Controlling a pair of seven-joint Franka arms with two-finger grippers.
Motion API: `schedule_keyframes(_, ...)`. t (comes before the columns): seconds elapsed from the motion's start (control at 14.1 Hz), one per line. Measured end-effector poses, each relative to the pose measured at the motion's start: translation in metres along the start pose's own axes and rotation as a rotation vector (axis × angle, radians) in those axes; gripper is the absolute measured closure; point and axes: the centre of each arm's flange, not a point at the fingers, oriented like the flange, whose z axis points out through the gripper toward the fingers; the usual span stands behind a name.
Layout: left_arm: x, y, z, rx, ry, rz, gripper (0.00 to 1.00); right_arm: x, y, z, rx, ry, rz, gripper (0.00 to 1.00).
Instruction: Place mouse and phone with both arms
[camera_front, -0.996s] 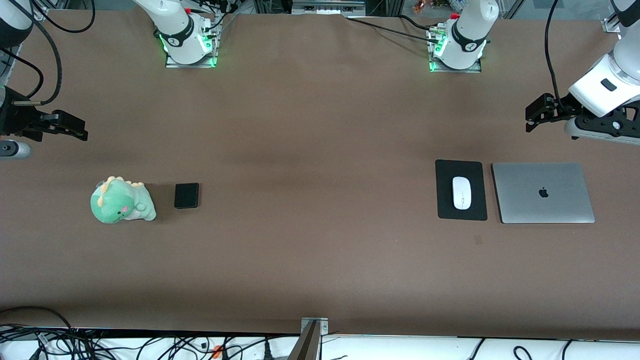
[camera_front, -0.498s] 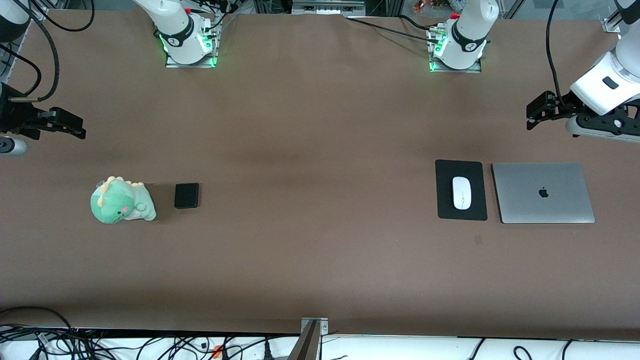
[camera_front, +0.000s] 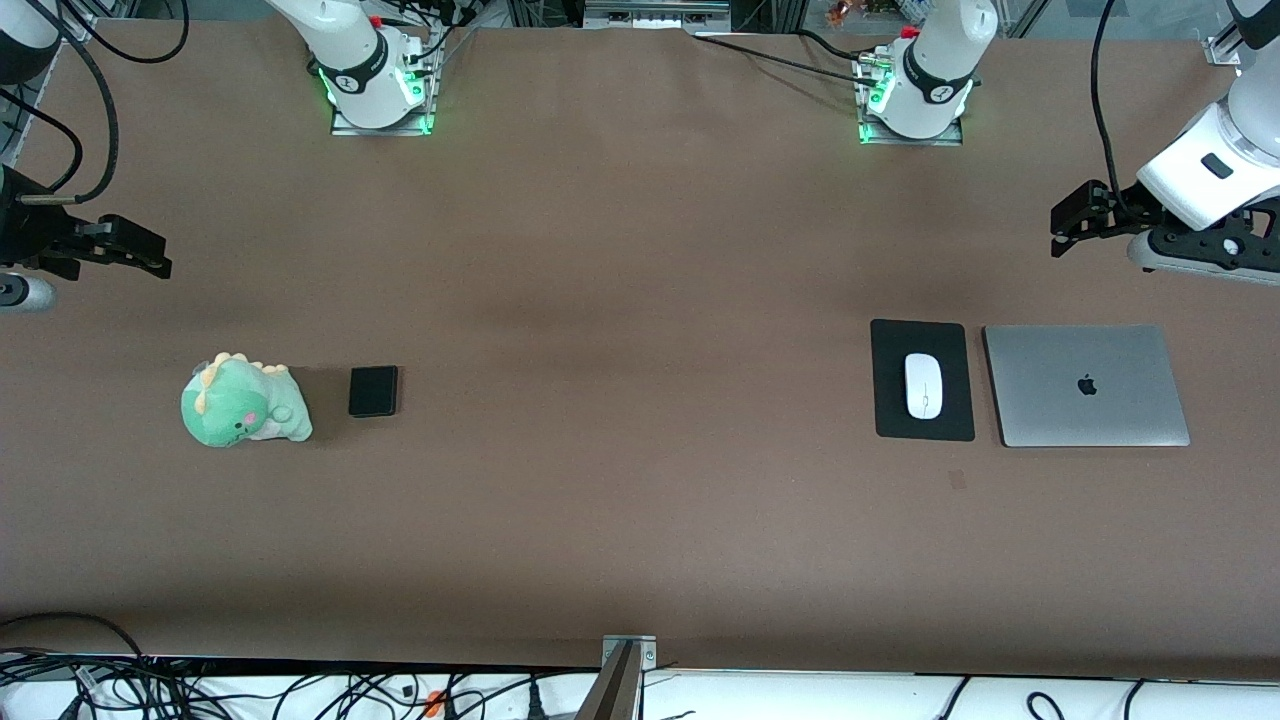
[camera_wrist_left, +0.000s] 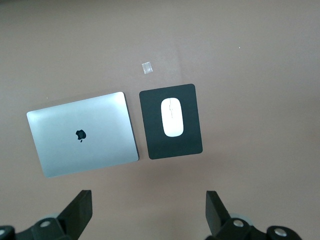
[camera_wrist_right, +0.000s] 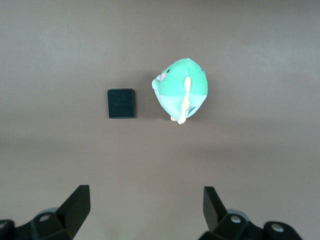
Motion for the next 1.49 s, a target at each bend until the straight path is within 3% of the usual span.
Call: schedule_keyframes(1.49,-0.001,0.012,-0.010,-0.001,-0.021,0.022,0.00,0.003,0.000,-0.002,-0.001,0.028,0.000,0.00)
